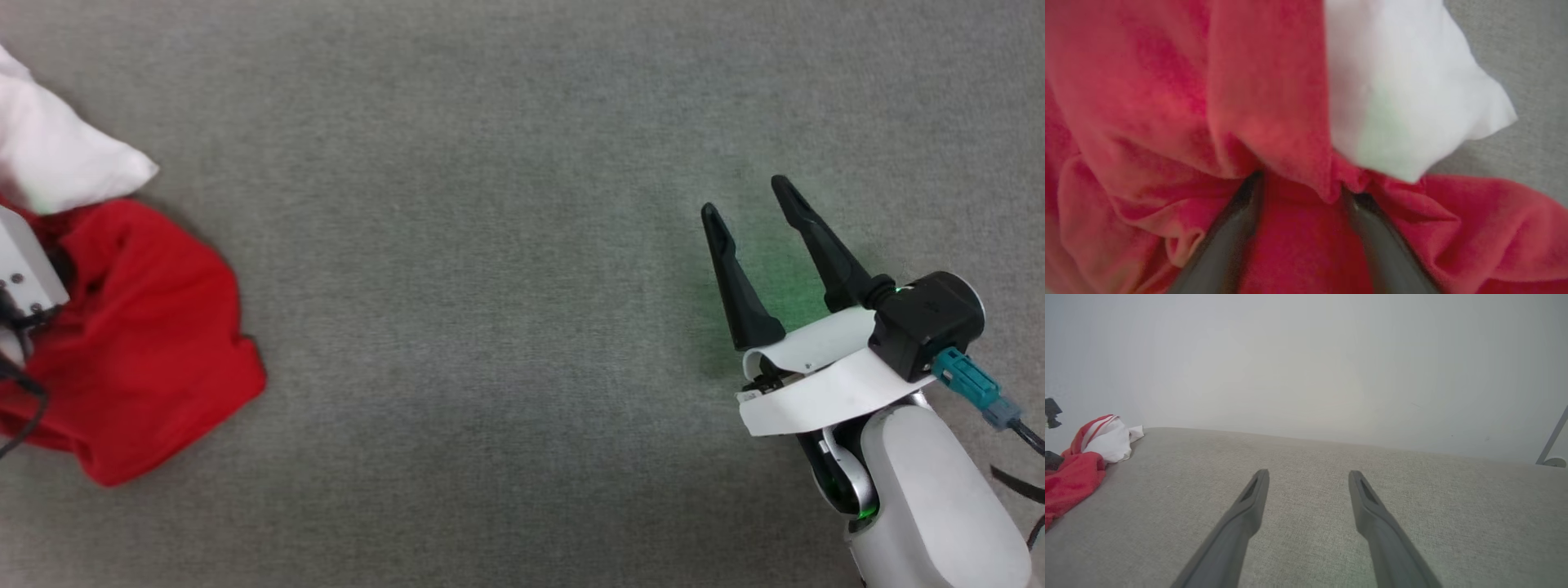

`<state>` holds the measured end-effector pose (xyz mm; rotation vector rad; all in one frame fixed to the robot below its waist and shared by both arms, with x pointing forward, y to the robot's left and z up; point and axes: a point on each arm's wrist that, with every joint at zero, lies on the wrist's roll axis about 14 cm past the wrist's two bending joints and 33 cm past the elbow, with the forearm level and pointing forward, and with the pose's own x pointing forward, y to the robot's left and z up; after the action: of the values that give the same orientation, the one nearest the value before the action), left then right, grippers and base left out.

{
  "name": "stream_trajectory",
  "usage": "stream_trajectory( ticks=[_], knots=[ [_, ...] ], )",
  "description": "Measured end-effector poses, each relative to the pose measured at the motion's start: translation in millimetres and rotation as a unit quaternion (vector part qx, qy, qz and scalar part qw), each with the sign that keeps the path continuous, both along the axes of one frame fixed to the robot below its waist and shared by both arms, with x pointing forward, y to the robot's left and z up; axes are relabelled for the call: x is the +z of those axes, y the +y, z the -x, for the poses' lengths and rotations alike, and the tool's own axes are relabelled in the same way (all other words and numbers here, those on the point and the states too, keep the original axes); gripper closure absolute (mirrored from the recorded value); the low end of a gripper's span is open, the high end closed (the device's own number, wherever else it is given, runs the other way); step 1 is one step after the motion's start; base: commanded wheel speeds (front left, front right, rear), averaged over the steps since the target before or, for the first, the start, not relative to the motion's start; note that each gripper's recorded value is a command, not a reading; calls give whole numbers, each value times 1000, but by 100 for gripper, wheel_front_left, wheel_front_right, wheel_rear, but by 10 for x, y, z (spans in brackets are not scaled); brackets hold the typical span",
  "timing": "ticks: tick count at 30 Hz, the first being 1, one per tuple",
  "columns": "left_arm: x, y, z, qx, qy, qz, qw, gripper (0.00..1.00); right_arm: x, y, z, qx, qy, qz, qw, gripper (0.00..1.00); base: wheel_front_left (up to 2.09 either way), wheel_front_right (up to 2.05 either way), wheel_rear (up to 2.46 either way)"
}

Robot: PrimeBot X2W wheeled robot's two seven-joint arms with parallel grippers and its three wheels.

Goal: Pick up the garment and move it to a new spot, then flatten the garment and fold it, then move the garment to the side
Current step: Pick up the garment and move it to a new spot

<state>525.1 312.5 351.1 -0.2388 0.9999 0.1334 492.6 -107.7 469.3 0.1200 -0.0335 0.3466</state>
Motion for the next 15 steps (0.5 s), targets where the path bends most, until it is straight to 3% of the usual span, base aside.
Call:
stream_trajectory(
  ticks=[1, 2, 3, 15],
  knots=[
    [-35, -13, -17, -2, 3, 0, 1000, 54, -16, -24, 2, -2, 1, 2, 1000, 0, 0, 0, 0],
    [-50, -27, -43, -4, 2, 0, 1000, 95, -32, -51, 7, -4, 3, 5, 1000, 0, 0, 0, 0],
    [-54, -37, -65, -2, -3, 2, 1000, 100, -34, -73, 12, -6, 3, 7, 1000, 0, 0, 0, 0],
    [474, -389, -144, -41, -123, 15, 991, 100, 178, -69, 251, -9, -8, 6, 1000, 0, 0, 0, 0]
  ],
)
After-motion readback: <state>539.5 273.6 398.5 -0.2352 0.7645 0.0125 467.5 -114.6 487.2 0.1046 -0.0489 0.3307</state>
